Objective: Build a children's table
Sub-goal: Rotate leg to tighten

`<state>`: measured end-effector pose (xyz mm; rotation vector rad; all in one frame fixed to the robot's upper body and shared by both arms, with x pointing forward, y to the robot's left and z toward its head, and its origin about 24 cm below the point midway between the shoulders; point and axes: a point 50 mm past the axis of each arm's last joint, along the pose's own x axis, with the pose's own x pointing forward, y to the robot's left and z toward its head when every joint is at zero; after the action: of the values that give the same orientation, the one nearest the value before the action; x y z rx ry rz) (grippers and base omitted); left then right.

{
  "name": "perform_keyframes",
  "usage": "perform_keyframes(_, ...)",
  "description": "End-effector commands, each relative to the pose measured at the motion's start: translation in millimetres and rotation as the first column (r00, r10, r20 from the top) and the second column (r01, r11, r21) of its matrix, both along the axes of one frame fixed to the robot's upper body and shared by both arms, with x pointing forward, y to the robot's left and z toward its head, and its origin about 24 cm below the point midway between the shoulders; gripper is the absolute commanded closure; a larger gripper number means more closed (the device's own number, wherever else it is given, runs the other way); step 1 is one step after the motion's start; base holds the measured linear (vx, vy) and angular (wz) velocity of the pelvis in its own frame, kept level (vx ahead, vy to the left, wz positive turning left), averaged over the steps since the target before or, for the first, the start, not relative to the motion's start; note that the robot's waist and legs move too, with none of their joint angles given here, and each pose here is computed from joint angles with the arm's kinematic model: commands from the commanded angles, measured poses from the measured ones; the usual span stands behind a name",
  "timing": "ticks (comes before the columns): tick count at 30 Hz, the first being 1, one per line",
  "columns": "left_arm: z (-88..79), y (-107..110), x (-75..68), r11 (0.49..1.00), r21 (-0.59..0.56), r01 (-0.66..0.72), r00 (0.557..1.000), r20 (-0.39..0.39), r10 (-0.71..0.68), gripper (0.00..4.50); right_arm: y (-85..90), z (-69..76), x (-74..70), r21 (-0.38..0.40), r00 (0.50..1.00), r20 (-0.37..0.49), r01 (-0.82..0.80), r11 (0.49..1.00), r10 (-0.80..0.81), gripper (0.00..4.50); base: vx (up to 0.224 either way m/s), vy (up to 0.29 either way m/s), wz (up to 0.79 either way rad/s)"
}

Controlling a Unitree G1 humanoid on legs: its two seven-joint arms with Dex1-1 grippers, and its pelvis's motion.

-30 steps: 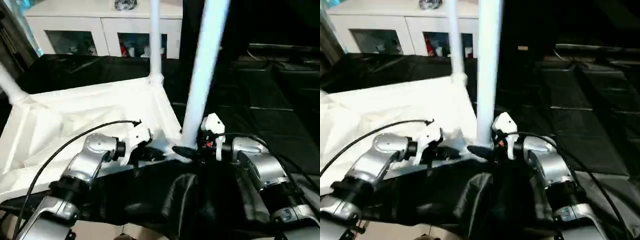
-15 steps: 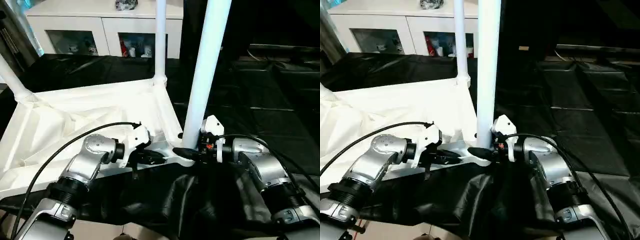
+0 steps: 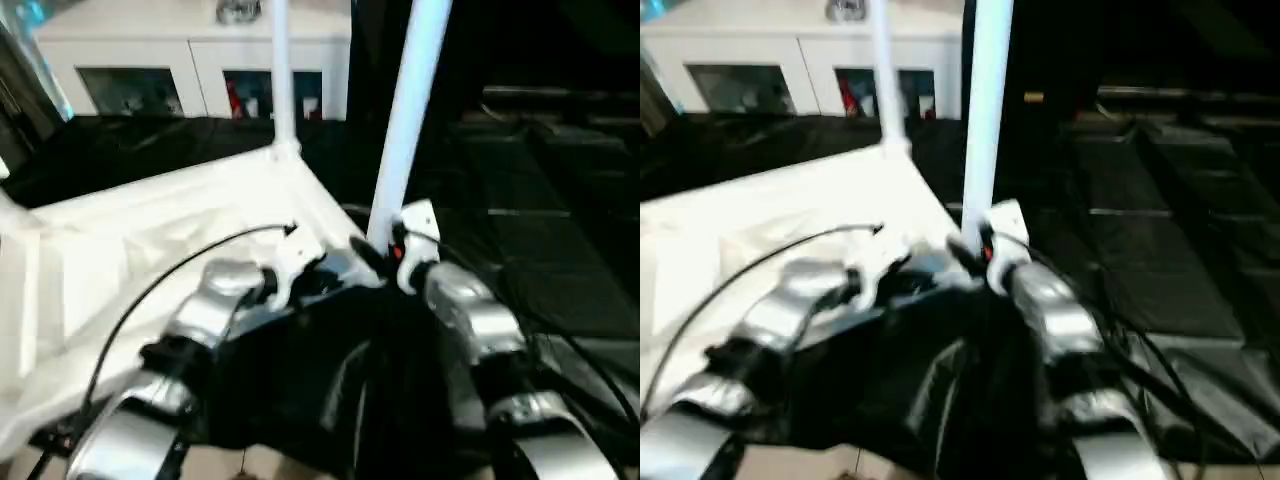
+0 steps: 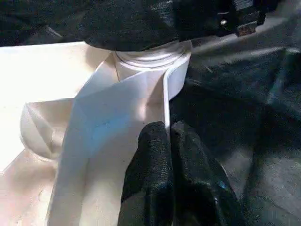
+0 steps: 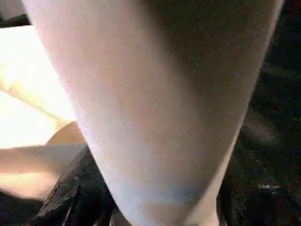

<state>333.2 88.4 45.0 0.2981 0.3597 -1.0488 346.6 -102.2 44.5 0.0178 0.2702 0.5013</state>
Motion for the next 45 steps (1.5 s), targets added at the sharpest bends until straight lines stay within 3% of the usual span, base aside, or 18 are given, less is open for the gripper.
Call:
perform_keyframes(1, 21.6, -19.3, 7.2, 0.996, -0.093, 0.005, 0.995, 0.097, 0.004, 4.50, 28.8, -18.4, -14.2, 0.018, 0.988, -0.069, -0.136, 0.991, 0.137, 2.07, 0.000, 0.000, 0.00)
perform_keyframes(4, 20.6, -18.7, 0.4, 0.990, -0.112, 0.082, 0.993, 0.091, -0.071, 4.50, 27.8, -11.2, -17.5, 0.084, 0.971, -0.041, -0.233, 0.969, 0.237, 1.38, 0.000, 0.000, 0.00)
perform_keyframes(6, 20.2, -17.7, -1.2, 0.988, -0.115, 0.098, 0.992, 0.089, -0.088, 4.50, 26.4, -10.2, -18.5, 0.087, 0.965, -0.038, -0.257, 0.963, 0.260, 1.36, 0.000, 0.000, 0.00)
perform_keyframes(9, 17.4, -10.1, -3.9, 0.987, -0.103, 0.126, 0.990, 0.081, -0.118, 4.50, 17.5, -7.9, -22.1, 0.048, 0.940, -0.021, -0.339, 0.940, 0.340, 0.92, 0.000, 0.000, 0.00)
perform_keyframes(12, 16.6, -7.5, -4.9, 0.986, -0.096, 0.137, 0.988, 0.078, -0.130, 4.50, 14.0, -7.1, -23.4, 0.033, 0.930, -0.016, -0.366, 0.930, 0.367, 0.92, 0.000, 0.000, 0.00)
perform_keyframes(18, 13.6, 12.5, -9.5, 0.980, -0.071, 0.184, 0.983, 0.040, -0.182, 4.50, -17.6, 0.8, -38.1, -0.012, 0.824, -0.031, -0.566, 0.824, 0.566, 0.92, 0.000, 0.000, 0.00)
perform_keyframes(21, 13.6, 19.2, -7.8, 0.984, -0.057, 0.167, 0.985, 0.044, -0.164, 4.50, -29.6, 3.7, -37.5, -0.060, 0.822, -0.035, -0.569, 0.820, 0.568, 0.92, 0.000, 0.000, 0.00)
perform_keyframes(26, 13.7, 25.3, -9.1, 0.983, -0.058, 0.173, 0.985, 0.032, -0.171, 4.50, -39.7, 6.6, -37.5, -0.066, 0.823, -0.047, -0.568, 0.820, 0.566, 0.92, 0.000, 0.000, 0.00)
perform_keyframes(29, 13.4, 25.5, -12.1, 0.978, -0.065, 0.199, 0.980, 0.019, -0.199, 4.50, -38.8, 6.1, -39.4, -0.053, 0.812, -0.052, -0.584, 0.810, 0.582, 0.92, 0.000, 0.000, 0.00)
perform_keyframes(30, 13.2, 25.6, -13.6, 0.975, -0.069, 0.213, 0.977, 0.012, -0.212, 4.50, -38.3, 5.9, -40.2, -0.049, 0.806, -0.053, -0.592, 0.805, 0.589, 1.17, 0.000, 0.000, 0.00)
perform_keyframes(35, 11.8, 27.8, -18.1, 0.968, -0.071, 0.242, 0.970, -0.008, -0.243, 4.50, -34.9, 3.7, -41.7, -0.045, 0.800, -0.062, -0.600, 0.799, 0.597, 1.58, 0.000, 0.000, 0.00)
perform_keyframes(41, 11.8, 30.1, -16.8, 0.973, -0.059, 0.222, 0.975, -0.002, -0.222, 4.50, -30.5, 0.2, -44.8, -0.027, 0.792, -0.071, -0.609, 0.793, 0.606, 1.90, 0.000, 0.000, 0.00)
perform_keyframes(45, 13.7, 26.3, -9.1, 0.987, -0.065, 0.148, 0.989, 0.034, -0.146, 4.50, -27.3, -7.8, -47.0, -0.013, 0.824, -0.086, -0.563, 0.826, 0.560, 1.94, 0.000, 0.000, 0.00)
